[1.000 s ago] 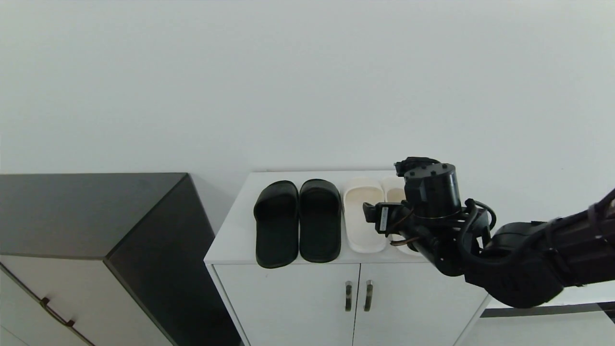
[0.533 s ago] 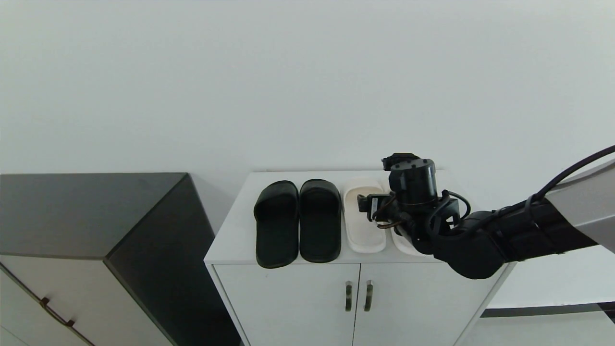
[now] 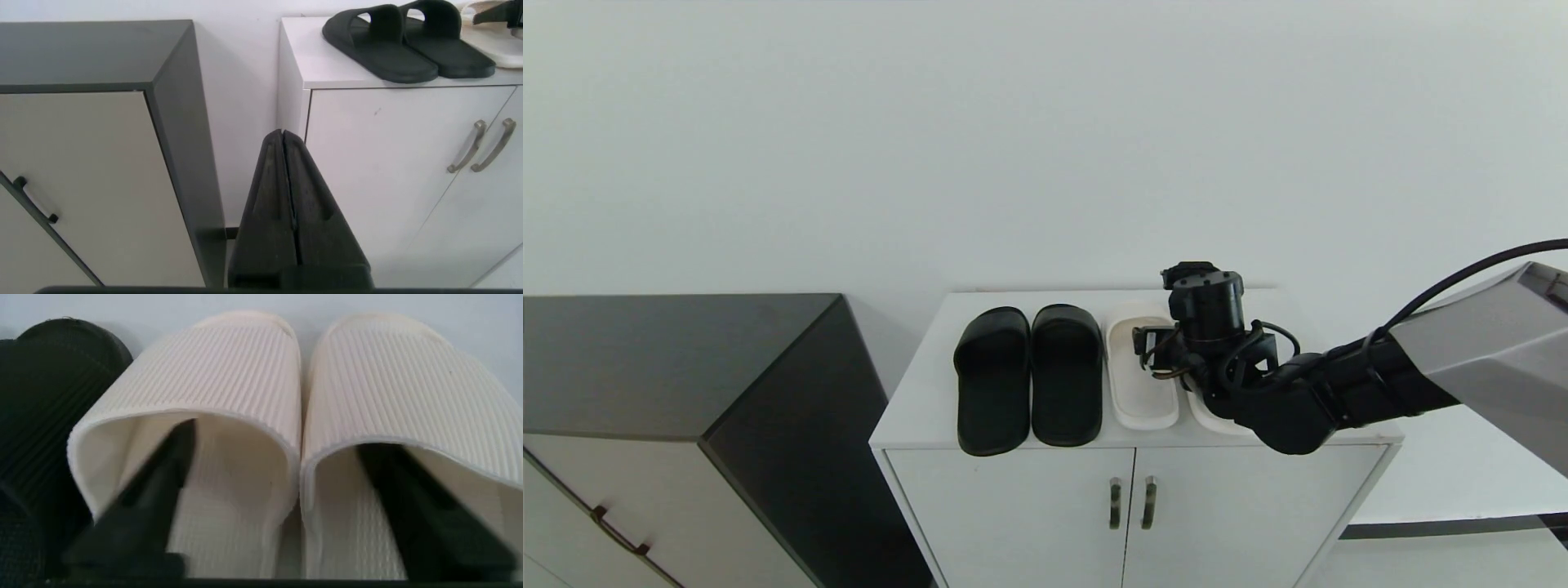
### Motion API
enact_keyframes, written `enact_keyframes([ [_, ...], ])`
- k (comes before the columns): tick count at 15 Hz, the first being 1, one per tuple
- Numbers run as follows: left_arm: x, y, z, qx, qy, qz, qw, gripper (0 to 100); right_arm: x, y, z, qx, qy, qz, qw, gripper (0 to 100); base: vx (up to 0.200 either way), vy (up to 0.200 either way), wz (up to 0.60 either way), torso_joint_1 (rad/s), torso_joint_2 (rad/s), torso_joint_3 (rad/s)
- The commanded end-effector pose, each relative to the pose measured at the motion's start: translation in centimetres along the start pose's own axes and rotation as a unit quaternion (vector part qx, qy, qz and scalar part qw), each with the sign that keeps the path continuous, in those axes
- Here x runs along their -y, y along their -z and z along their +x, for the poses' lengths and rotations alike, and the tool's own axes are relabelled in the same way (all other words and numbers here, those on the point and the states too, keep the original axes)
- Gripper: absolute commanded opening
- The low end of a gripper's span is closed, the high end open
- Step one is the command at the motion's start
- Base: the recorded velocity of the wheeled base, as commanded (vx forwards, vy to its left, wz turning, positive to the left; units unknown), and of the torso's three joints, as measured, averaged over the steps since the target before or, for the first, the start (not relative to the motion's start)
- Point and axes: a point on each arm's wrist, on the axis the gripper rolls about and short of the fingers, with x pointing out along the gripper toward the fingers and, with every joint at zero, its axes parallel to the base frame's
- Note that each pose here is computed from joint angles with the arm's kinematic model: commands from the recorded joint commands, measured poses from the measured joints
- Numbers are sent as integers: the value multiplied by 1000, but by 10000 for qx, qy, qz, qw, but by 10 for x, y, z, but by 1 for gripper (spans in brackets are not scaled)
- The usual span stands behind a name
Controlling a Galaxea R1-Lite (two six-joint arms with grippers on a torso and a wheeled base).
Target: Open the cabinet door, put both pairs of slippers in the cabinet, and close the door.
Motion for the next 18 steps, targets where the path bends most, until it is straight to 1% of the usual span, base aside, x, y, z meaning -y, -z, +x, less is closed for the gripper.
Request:
enact_keyframes([
  [1, 0, 0, 0, -5, -1, 0, 10000, 0, 4, -1, 4, 12, 59, 22, 10000, 0, 0, 0, 0, 0, 0, 0],
  [6, 0, 0, 0, -5, -1, 0, 10000, 0, 6, -2, 5, 37, 91, 31, 9999, 0, 0, 0, 0, 0, 0, 0],
  [9, 0, 0, 0, -5, -1, 0, 10000, 0, 8, -10, -4, 107, 90, 67, 9999, 0, 0, 0, 0, 0, 0, 0],
  [11, 0, 0, 0, -5, -1, 0, 10000, 0, 19, -26, -36, 197, -7, 12, 9998, 0, 0, 0, 0, 0, 0, 0],
  [13, 0, 0, 0, -5, -1, 0, 10000, 0, 28, -38, -67, 273, -329, 41, 9991, 0, 0, 0, 0, 0, 0, 0],
  [14, 0, 0, 0, -5, -1, 0, 10000, 0, 31, -40, -77, 264, -412, 39, 9988, 0, 0, 0, 0, 0, 0, 0],
  [15, 0, 0, 0, -5, -1, 0, 10000, 0, 41, -41, -105, 209, -774, 12, 9968, 0, 0, 0, 0, 0, 0, 0],
  [18, 0, 0, 0, -5, -1, 0, 10000, 0, 58, -34, -157, 20, -1784, -94, 9839, 0, 0, 0, 0, 0, 0, 0],
])
